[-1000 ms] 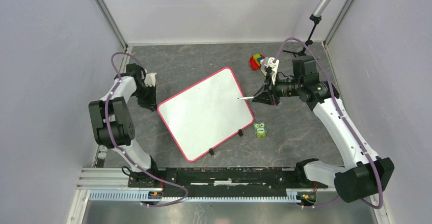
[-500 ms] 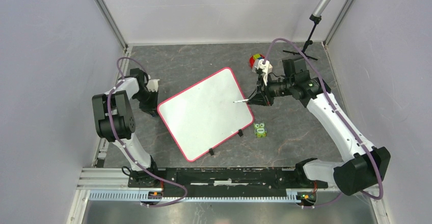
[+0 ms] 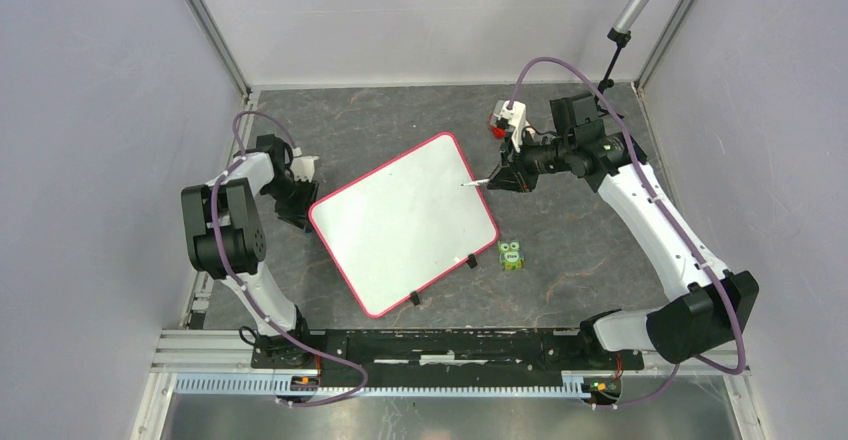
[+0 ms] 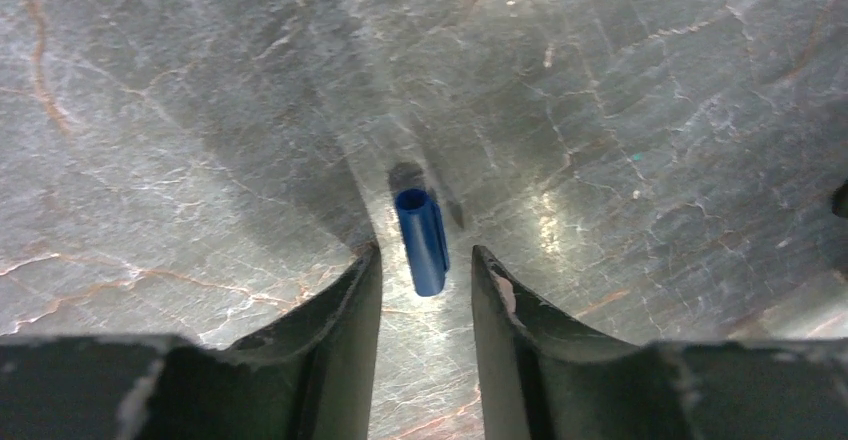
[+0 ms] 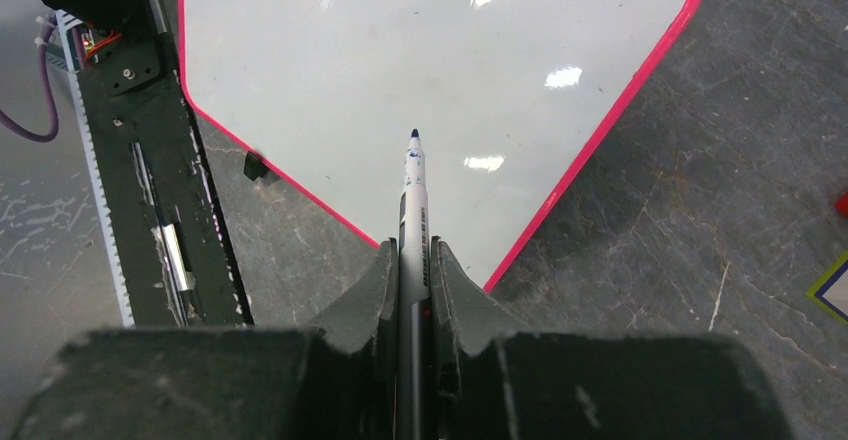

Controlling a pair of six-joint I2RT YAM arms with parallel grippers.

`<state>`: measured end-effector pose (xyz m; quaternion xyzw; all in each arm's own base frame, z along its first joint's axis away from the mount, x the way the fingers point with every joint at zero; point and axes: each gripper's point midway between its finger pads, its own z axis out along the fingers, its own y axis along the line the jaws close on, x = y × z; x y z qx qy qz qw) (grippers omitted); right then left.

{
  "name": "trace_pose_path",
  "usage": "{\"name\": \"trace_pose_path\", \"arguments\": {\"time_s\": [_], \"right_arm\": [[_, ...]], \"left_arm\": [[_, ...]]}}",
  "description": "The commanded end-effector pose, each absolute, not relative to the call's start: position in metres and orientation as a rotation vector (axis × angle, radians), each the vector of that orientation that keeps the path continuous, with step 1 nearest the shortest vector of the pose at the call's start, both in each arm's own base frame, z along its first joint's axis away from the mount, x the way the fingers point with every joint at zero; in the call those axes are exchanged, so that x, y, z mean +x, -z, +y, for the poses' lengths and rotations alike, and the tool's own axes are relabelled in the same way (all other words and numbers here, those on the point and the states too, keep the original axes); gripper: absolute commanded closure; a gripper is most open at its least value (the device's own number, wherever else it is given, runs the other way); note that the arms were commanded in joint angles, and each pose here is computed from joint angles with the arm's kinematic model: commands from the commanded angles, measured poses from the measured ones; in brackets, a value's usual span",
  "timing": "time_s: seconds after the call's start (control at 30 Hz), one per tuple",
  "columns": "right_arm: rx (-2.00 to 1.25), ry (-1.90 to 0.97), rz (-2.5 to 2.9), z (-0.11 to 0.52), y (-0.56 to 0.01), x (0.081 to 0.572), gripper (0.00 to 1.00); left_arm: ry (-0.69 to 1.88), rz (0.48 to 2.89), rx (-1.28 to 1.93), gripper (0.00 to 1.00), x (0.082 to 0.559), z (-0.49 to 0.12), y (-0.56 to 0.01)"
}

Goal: Write a sentence on the whiteboard
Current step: Place the pen cap at the center of the board, then move the whiteboard to the center of the board.

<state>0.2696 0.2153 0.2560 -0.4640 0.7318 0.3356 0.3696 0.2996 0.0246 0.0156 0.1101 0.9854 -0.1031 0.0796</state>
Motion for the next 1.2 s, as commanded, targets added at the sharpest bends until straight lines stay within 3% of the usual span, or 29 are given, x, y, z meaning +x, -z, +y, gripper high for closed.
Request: {"name": "trace_pose_path", "arguments": {"time_s": [0.0,0.13,0.3,0.5,0.7,0.87,1.07,1.17], "right_arm": [[-1.227,-0.798,1.829,0.216,-0.270,0.280,1.00],[-1.253,-0.791,1.790,0.221,-0.274,0.283,1.00],[-1.316,-0.768,1.759,0.227,-0.271,0.280,1.00],[-1.329,-0.776,1.712,0.231,-0.271,0.272,1.00],[-1.320,-0.775,1.657,0.231,-0.284,0.267,1.00],[-1.311,-0.785,1.643,0.231,-0.287,0.261,1.00],[-1.304,-0.765,1.643,0.227,-0.283,0.258,1.00],[-1.305,-0.757,1.645,0.225,-0.282,0.257,1.00]], "left_arm": [[0.345,2.925,0.424,0.52,0.293,0.021,-0.015],[0.345,2.842,0.409,0.47,0.307,0.018,-0.054],[0.402,2.725,0.421,0.31,0.318,0.006,-0.110],[0.498,2.504,0.481,0.30,0.341,-0.014,-0.197],[0.834,2.321,0.562,0.34,0.340,-0.058,-0.266],[1.110,2.256,0.659,0.41,0.316,-0.093,-0.280],[0.889,2.328,0.622,0.35,0.330,-0.102,-0.253],[0.927,2.363,0.715,0.39,0.319,-0.107,-0.250]]}}
